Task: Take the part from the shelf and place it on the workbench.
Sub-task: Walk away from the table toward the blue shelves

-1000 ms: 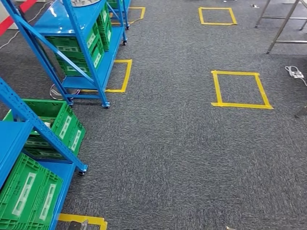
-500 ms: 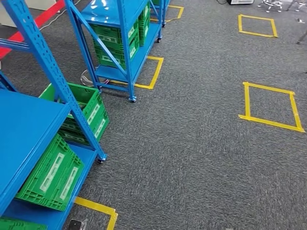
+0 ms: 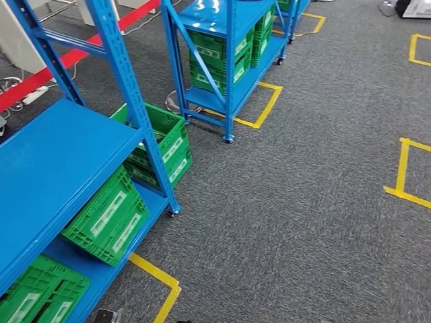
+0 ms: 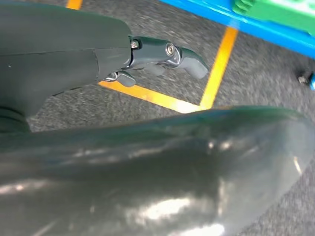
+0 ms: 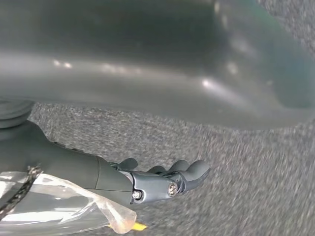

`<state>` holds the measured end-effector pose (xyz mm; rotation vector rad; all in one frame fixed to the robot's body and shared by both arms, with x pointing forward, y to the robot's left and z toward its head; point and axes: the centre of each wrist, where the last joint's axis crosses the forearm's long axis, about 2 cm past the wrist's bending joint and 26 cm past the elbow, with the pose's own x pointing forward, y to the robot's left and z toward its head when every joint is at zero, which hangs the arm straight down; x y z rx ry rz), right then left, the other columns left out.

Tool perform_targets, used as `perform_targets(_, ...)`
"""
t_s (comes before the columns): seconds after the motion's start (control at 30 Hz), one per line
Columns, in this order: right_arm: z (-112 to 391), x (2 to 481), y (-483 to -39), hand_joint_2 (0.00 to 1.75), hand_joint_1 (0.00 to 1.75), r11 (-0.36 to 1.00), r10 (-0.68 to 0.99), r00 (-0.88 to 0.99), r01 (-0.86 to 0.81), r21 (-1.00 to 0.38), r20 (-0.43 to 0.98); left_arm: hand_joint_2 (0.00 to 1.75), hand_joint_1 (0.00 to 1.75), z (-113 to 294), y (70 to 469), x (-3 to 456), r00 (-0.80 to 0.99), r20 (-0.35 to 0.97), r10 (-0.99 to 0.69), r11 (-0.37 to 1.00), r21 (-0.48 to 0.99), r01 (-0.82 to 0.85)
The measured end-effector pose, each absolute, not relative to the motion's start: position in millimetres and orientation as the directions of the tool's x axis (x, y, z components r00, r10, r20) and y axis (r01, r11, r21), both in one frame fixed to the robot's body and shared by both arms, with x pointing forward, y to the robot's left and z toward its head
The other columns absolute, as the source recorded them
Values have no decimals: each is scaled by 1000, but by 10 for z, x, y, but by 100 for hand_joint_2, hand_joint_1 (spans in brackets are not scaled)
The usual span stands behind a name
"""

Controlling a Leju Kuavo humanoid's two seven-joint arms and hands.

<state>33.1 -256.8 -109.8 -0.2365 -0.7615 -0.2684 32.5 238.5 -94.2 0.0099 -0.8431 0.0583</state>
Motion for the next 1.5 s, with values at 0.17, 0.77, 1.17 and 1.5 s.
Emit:
perform_targets(0.17, -1096, 360, -2568, 0, 0, 940, -153, 689, 323, -111, 709, 0, 0, -941, 2386, 339, 660, 750, 41, 999, -11, -50)
perform_targets(0.77, -1097, 348, -2564, 0, 0, 939, -156, 691, 325, -111, 706, 0, 0, -943, 2393, 343, 663, 748, 33, 999, -3, -47)
perform_targets(1.17, -1096, 350, -2562, 0, 0, 939, -157, 690, 326, -110, 707, 0, 0, -943, 2395, 362, 659, 751, 28, 999, 2, -45)
perform_targets(1.5, -1096, 357, -2560, 0, 0, 939, -157, 687, 326, -109, 709, 0, 0, -945, 2389, 357, 656, 754, 28, 999, 7, -51)
